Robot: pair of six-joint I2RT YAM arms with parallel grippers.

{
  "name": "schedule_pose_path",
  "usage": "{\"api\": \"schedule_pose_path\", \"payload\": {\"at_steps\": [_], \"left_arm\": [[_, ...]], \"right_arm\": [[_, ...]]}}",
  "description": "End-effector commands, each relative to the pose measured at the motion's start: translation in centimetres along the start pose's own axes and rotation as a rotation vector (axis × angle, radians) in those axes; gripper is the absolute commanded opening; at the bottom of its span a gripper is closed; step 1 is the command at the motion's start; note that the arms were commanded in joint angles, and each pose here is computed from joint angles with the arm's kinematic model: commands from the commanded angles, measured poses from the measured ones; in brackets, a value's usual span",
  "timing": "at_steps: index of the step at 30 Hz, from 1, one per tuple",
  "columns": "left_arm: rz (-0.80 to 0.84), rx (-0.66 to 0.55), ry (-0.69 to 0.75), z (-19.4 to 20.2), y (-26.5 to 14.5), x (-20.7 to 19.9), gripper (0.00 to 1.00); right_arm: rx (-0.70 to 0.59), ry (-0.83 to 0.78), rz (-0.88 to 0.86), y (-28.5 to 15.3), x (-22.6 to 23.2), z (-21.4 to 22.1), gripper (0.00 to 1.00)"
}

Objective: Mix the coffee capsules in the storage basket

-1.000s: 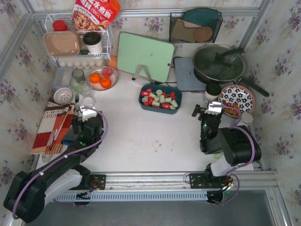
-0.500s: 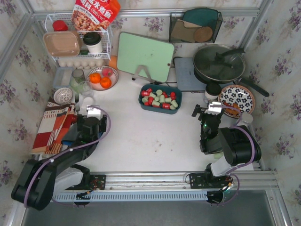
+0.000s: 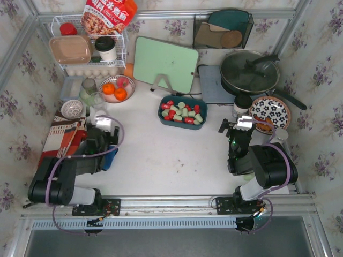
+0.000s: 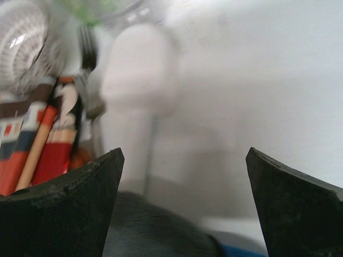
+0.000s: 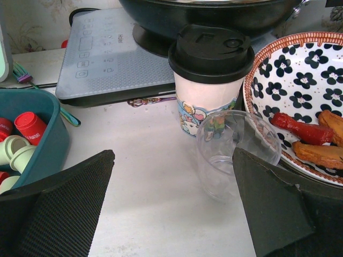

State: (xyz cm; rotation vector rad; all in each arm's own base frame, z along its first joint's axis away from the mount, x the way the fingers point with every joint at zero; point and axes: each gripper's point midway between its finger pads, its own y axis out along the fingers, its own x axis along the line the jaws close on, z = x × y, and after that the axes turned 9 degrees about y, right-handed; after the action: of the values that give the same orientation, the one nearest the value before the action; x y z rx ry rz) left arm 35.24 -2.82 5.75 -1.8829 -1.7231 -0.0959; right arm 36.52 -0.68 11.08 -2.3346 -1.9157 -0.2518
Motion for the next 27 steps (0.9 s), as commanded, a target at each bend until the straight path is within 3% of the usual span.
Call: {"api": "schedule_pose_path", "payload": {"at_steps": [1, 4, 5, 8, 10, 27], "left_arm": [[-0.069, -0.167, -0.297, 0.5, 0.8, 3.6, 0.99], [-0.045, -0.113, -0.372, 0.3, 1.3, 4.7, 1.0], [-0.022, -0.021, -0.359, 1.5, 1.9, 3.8, 1.0], [-0.024, 0.042, -0.291, 0.9, 3.0, 3.4, 1.0], [-0.036, 0.003, -0.279, 0.5, 3.2, 3.5, 1.0], [-0.023, 0.031, -0.274, 0.6, 3.1, 3.4, 1.0]], "right_arm": [[-0.014, 0.005, 0.001, 0.1, 0.0, -0.4, 1.0], [-0.013, 0.005, 0.002, 0.1, 0.0, -0.3, 1.0], [-0.017, 0.005, 0.001, 0.2, 0.0, -0.4, 1.0], [-0.016, 0.006, 0.001, 0.2, 0.1, -0.4, 1.0], [-0.013, 0.005, 0.001, 0.2, 0.1, -0.4, 1.0], [-0.014, 0.005, 0.001, 0.2, 0.1, -0.4, 1.0]]}}
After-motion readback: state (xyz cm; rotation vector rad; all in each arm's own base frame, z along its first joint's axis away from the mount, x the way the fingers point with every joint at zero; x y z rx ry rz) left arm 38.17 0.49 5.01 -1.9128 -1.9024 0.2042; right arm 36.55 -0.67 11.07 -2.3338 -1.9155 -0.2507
